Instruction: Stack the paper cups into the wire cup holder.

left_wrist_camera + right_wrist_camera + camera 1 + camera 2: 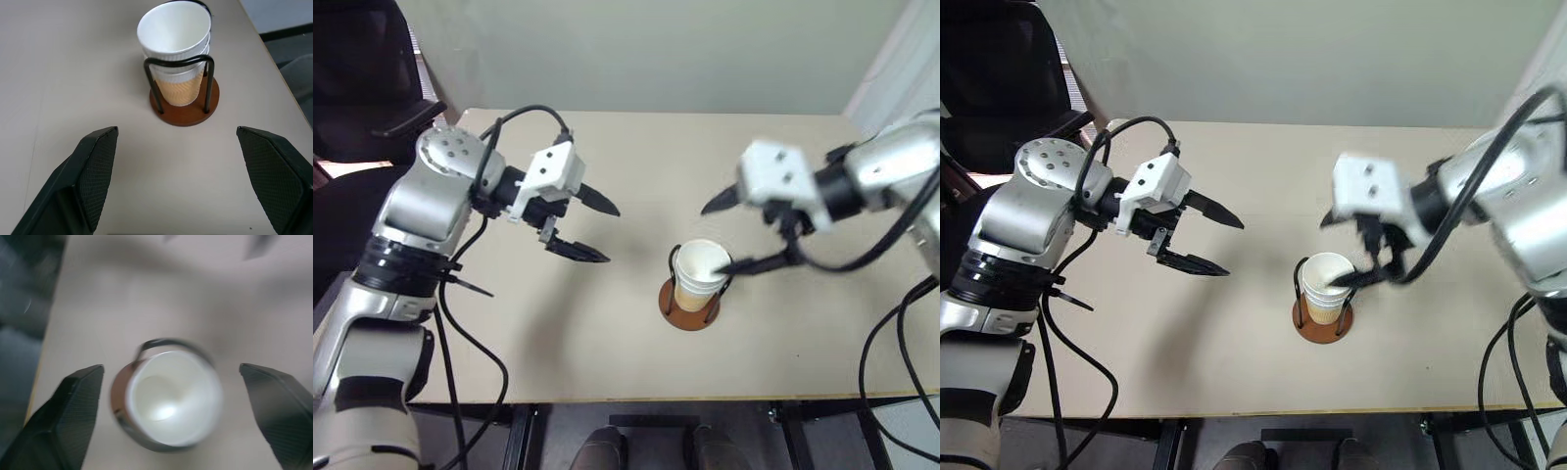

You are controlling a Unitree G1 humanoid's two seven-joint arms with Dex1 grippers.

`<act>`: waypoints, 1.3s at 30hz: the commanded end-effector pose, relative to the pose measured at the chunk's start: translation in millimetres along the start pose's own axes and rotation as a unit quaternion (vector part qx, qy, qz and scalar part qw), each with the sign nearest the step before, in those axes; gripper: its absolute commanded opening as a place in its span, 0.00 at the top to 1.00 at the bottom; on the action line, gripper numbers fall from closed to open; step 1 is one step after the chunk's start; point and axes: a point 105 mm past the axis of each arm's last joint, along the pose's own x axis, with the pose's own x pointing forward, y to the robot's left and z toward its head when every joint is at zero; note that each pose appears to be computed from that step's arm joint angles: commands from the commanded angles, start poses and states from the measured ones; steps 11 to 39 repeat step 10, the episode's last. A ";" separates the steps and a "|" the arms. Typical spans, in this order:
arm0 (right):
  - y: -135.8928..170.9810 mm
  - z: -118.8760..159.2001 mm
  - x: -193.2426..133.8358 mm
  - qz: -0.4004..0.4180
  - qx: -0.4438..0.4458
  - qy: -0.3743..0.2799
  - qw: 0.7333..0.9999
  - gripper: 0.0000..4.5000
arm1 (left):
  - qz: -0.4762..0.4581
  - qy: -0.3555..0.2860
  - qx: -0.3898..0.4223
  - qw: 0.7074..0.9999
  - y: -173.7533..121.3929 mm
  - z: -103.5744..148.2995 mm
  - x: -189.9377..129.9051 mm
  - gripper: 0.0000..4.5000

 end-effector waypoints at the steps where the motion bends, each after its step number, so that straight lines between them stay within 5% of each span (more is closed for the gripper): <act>1: -24.7 14.3 -38.9 -0.099 0.038 -0.058 0.993 0.00 | 0.081 -0.042 -0.010 0.996 12.9 21.1 -28.1 0.07; 10: -25.9 -28.6 -68.5 -0.184 0.127 -0.047 0.973 0.00 | 0.200 -0.019 -0.072 0.977 9.2 2.3 -71.5 0.07; 39: -25.9 -28.6 -68.5 -0.184 0.127 -0.047 0.973 0.00 | 0.200 -0.019 -0.072 0.977 9.2 2.3 -71.5 0.07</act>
